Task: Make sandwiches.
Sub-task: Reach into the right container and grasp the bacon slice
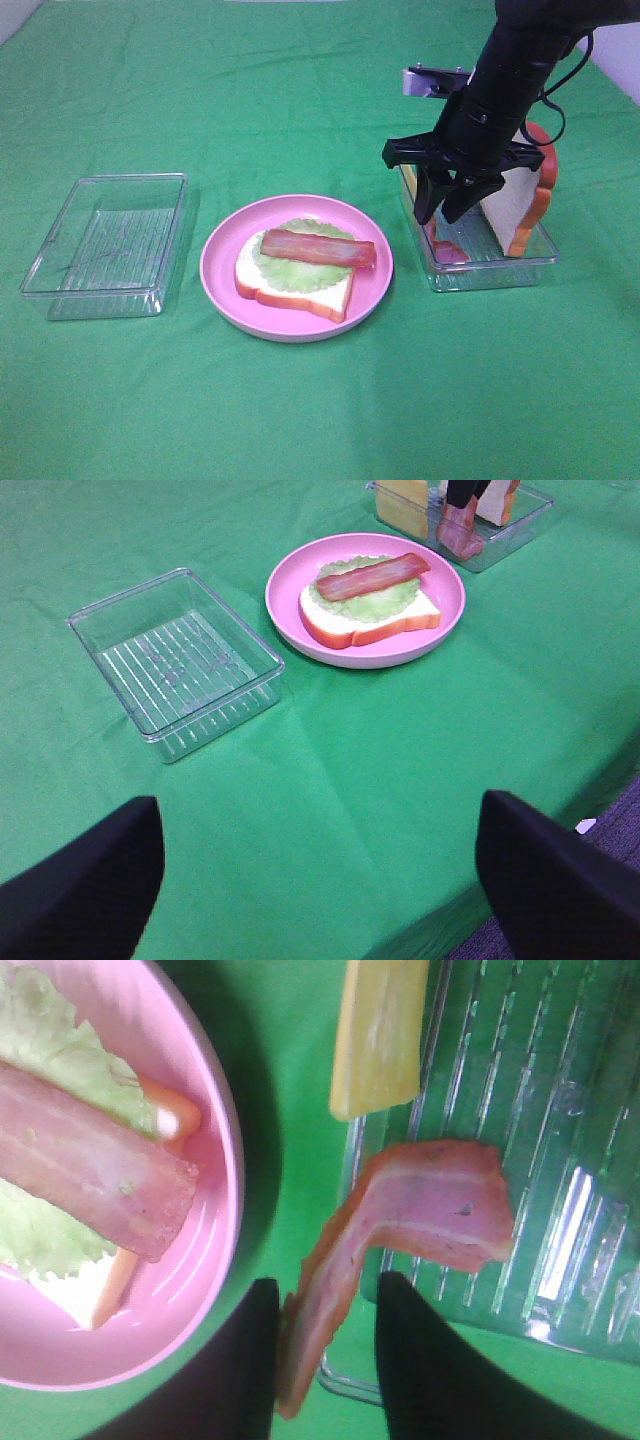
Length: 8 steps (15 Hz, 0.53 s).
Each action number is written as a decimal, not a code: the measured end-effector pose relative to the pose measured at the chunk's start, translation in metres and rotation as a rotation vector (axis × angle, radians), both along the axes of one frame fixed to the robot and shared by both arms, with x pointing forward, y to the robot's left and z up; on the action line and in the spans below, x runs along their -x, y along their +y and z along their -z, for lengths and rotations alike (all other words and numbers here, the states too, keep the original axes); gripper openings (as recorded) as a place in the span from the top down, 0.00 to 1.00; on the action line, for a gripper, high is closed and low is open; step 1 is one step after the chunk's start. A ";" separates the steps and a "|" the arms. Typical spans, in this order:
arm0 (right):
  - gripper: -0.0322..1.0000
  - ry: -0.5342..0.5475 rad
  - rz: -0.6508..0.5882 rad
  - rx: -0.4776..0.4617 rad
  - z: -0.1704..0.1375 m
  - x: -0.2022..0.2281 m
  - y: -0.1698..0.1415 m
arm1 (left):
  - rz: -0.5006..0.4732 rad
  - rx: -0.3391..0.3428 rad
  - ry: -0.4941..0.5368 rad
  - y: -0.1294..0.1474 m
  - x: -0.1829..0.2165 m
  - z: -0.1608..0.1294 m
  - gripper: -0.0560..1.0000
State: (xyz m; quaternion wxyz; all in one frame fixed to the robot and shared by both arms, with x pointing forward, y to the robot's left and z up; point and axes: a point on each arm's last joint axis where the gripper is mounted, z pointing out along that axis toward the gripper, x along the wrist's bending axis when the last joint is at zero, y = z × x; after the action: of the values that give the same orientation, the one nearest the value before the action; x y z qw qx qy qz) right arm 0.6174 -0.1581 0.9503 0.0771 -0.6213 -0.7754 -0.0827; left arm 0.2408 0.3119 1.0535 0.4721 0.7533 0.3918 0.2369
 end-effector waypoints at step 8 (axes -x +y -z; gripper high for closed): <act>0.97 -0.036 0.011 -0.043 -0.024 0.005 0.001 | 0.000 0.000 0.000 0.000 0.000 0.000 0.19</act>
State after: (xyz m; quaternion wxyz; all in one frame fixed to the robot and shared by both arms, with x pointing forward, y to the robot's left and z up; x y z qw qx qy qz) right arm 0.6126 -0.1569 0.9738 0.0760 -0.6221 -0.7713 -0.1109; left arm 0.2408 0.3119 1.0535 0.4721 0.7533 0.3918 0.2369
